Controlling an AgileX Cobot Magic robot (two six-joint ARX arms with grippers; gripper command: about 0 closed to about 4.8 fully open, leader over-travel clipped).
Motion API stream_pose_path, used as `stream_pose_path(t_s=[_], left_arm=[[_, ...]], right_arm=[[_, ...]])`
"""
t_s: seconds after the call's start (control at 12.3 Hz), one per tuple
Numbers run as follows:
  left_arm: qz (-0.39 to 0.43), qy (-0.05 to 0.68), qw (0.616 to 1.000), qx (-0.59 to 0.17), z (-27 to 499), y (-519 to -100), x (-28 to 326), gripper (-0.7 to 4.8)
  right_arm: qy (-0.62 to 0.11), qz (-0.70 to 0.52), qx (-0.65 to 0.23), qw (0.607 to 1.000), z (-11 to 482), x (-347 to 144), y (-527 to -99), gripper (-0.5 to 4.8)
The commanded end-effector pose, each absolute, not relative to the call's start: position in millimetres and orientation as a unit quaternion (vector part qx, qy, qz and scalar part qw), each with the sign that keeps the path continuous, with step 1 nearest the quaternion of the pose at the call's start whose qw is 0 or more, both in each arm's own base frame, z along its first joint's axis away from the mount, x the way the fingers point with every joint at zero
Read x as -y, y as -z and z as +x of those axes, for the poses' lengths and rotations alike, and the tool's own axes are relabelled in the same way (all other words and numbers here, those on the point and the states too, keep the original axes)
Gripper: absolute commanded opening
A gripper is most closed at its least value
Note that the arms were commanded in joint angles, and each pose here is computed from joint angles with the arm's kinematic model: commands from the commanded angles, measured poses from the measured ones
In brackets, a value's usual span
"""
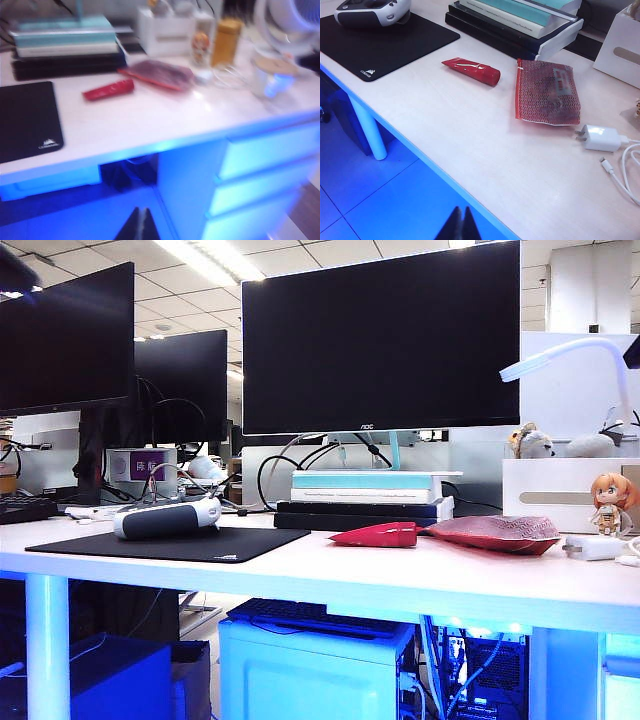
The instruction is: Open the drawer, place the cleaning sponge inside, then close the drawer.
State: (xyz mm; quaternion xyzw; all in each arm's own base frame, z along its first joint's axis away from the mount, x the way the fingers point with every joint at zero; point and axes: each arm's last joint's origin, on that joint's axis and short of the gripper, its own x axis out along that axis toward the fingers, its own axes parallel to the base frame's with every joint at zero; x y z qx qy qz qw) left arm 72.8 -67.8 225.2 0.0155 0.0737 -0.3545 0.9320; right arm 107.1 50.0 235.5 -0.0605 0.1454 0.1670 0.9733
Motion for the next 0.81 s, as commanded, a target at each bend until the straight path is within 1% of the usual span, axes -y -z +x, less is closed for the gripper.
stream_pose_path(t_s=[0.08, 0.16, 0.24, 0.41, 0.49, 0.57, 0.65, 0.81], left_arm=[[0.005, 0.311, 0.948, -0.065, 79.5, -202.6, 70.4, -0.05], [0.009, 0.301, 0.951, -0.07, 80.1, -198.4, 70.2, -0.06], [0.012, 0.245, 0.968, -0.056, 81.5, -199.6, 66.6, -0.06], [0.007, 0.191, 0.981, -0.04, 84.7, -199.6, 58.1, -0.06], [-0.002, 0.157, 0.987, -0.028, 86.6, -198.2, 47.6, -0.06], [-0.012, 0.094, 0.995, -0.005, 87.6, -187.1, 30.3, -0.05], [-0.012, 0.078, 0.997, -0.005, 88.7, -180.5, 25.8, -0.05], [-0.003, 0.07, 0.997, -0.033, 92.4, -165.7, 23.2, -0.05]], right_arm=[[-0.169, -0.056, -0.135, 0.975, 106.8, -50.2, -238.7, 0.0], [-0.169, -0.056, -0.135, 0.975, 106.8, -50.2, -238.7, 0.0], [-0.169, -0.056, -0.136, 0.975, 106.8, -50.2, -238.7, 0.0], [-0.168, -0.056, -0.135, 0.975, 106.8, -50.2, -238.7, 0.0], [-0.171, -0.055, -0.136, 0.974, 106.7, -50.3, -238.7, 0.0], [-0.168, -0.056, -0.135, 0.975, 106.8, -50.1, -238.8, 0.0], [-0.171, -0.055, -0.136, 0.974, 106.8, -50.3, -238.6, 0.0], [-0.166, -0.056, -0.136, 0.975, 106.8, -49.8, -238.5, 0.0]])
